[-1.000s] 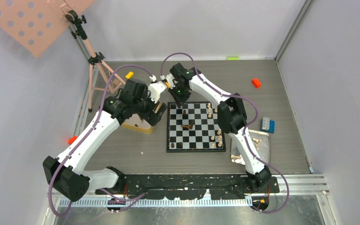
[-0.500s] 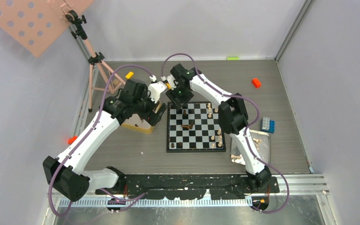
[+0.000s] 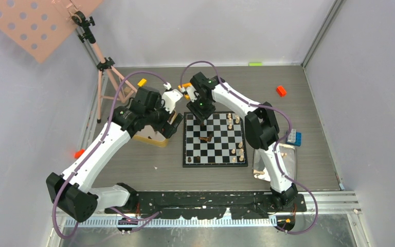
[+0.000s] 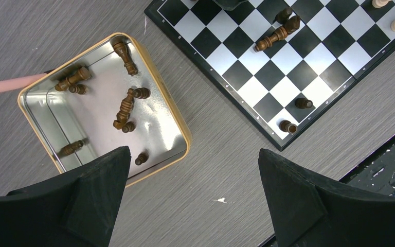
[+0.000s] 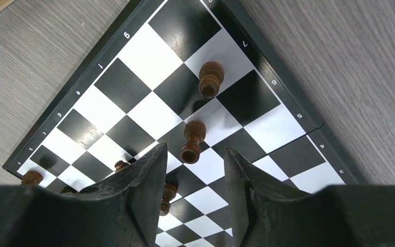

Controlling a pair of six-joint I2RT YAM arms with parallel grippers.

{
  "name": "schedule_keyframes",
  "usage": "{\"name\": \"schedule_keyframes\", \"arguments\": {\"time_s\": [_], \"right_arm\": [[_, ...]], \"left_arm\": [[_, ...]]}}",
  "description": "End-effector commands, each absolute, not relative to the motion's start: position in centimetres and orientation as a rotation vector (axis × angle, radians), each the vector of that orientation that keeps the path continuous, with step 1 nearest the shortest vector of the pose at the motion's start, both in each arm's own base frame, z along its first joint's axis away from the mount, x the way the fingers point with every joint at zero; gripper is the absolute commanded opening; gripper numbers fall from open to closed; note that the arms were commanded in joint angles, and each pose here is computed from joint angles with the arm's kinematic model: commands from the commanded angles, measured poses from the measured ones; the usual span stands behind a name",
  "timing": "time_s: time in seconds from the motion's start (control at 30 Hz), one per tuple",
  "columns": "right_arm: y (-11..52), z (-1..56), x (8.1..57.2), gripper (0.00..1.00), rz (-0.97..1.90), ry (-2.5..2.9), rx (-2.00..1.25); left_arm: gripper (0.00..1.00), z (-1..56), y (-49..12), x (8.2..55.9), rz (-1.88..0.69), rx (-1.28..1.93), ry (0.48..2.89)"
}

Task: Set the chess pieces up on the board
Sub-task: Pick up the chess piece from the chessboard, then place the chess piece on the chessboard.

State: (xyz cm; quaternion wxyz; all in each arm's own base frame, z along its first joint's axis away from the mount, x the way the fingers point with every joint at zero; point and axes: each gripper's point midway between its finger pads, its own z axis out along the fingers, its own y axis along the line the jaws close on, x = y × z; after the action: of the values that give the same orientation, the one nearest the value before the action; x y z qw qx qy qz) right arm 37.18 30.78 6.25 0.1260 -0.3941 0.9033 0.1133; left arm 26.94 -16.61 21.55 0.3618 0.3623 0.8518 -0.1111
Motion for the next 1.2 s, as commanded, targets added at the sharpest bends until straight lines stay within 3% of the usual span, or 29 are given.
{"name": "schedule_keyframes", "arguments": {"time_s": [0.0,0.03,0.17,0.43,1.17], "right_arm": [[31.6,7.6,37.6,0.46,0.367,2.586,-1.134],[31.7,7.5,37.7,0.44,0.368,2.588,-1.135],[32.0,7.4,37.7,0.20,0.384,2.594,-1.142],[32.5,7.9,37.7,0.08,0.411,2.591,-1.137],[37.0,9.3,40.6,0.04,0.450,2.485,-1.114]], "left_arm": [[0.99,23.1,-16.8,27.1,-0.301,0.935,2.136],[0.98,23.1,-16.8,27.1,-0.299,0.934,2.137],[0.98,23.2,-16.8,27.1,-0.300,0.932,2.140],[0.98,23.4,-16.8,27.1,-0.303,0.928,2.138],[0.99,24.0,-16.8,26.8,-0.309,0.922,2.132]]}}
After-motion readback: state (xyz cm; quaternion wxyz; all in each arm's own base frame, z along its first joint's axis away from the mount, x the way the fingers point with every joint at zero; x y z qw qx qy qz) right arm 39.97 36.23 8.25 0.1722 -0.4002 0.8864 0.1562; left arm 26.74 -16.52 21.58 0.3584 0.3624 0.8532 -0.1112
